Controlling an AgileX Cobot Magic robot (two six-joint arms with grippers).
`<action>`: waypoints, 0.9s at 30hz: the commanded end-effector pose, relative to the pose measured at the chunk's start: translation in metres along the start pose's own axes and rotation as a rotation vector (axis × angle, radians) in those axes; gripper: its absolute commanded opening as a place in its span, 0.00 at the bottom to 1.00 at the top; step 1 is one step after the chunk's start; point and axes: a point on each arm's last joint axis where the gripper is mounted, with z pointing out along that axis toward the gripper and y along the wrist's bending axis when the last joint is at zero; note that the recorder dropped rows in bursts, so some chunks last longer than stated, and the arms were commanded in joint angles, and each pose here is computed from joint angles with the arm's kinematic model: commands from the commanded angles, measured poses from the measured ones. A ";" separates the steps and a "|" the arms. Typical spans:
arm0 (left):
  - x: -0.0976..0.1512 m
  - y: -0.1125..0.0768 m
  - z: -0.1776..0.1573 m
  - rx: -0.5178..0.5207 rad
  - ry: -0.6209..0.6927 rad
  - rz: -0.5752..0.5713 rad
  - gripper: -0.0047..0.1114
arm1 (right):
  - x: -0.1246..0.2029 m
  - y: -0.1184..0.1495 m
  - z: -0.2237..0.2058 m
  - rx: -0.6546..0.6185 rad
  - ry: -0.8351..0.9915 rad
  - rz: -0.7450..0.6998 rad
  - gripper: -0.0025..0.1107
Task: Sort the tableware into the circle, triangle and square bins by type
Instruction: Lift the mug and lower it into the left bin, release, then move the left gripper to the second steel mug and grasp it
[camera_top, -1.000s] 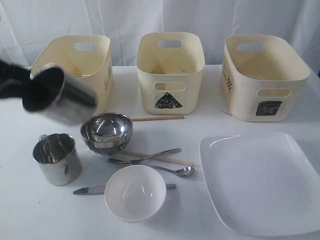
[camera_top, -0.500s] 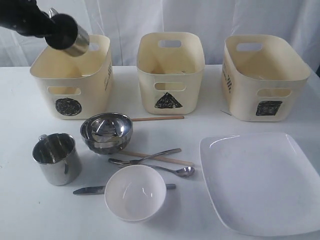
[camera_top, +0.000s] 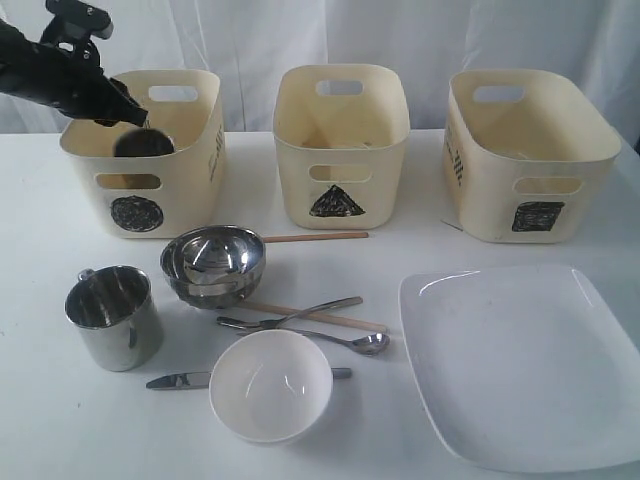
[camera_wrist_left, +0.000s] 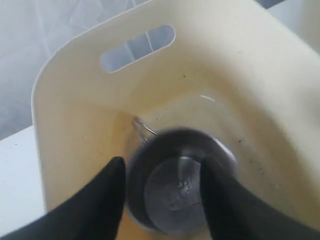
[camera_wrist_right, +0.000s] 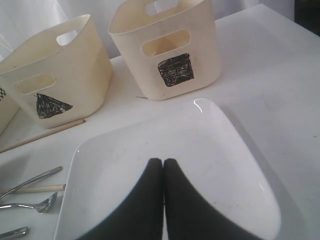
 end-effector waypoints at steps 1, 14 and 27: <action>-0.019 -0.003 -0.018 0.033 -0.074 -0.101 0.65 | -0.001 0.000 0.000 0.003 -0.015 0.004 0.02; -0.032 -0.053 -0.217 0.347 0.454 -0.114 0.04 | -0.001 0.000 0.000 0.003 -0.015 0.004 0.02; 0.087 -0.082 -0.173 0.329 0.772 -0.362 0.04 | -0.001 0.000 0.000 0.003 -0.015 0.004 0.02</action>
